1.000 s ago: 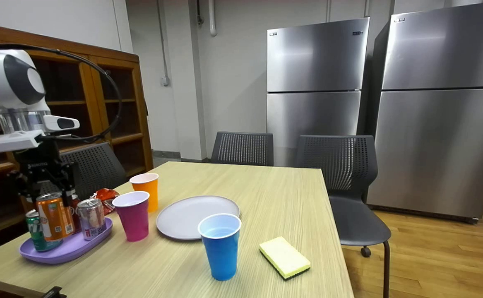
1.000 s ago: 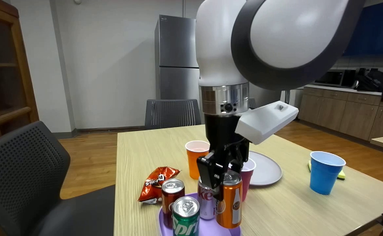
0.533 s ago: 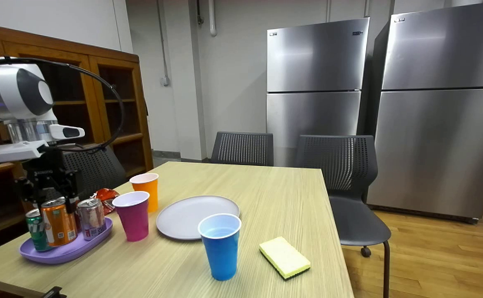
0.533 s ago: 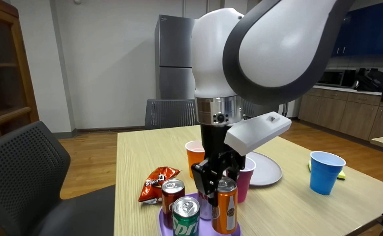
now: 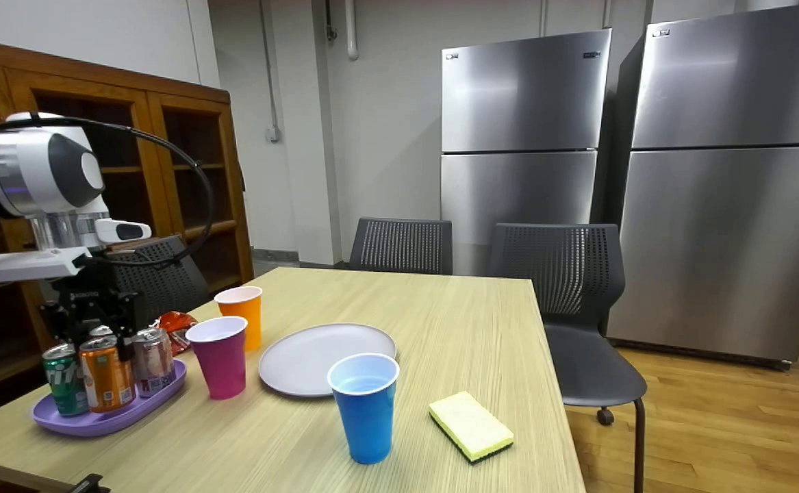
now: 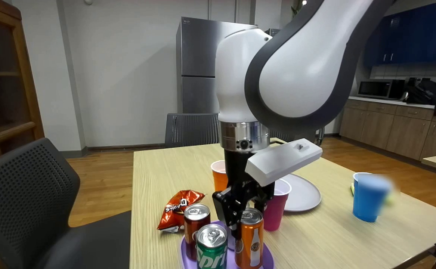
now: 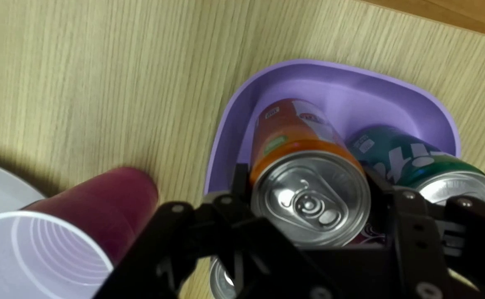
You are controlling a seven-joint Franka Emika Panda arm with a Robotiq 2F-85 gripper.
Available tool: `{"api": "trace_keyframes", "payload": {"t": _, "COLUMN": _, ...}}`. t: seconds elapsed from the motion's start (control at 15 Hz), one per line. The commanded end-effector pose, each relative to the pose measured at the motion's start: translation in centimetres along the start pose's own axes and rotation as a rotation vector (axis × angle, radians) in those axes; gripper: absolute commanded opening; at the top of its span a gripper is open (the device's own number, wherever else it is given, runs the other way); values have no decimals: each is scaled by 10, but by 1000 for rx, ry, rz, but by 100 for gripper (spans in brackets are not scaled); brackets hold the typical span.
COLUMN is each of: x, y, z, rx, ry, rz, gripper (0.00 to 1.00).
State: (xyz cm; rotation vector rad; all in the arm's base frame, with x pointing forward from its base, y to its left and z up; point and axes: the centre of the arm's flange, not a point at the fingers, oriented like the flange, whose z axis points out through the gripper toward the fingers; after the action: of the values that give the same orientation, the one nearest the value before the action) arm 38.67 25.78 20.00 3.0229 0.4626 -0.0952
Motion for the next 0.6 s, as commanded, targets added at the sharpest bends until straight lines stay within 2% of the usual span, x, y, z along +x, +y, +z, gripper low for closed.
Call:
{"api": "trace_keyframes", "payload": {"t": 0.0, "x": 11, "y": -8, "z": 3, "rx": 2, "ry": 17, "rz": 25, "gripper": 39}}
{"api": "trace_keyframes", "payload": {"t": 0.53, "x": 15, "y": -8, "z": 10, "rx": 1, "ry": 14, "rz": 41, "gripper": 39}}
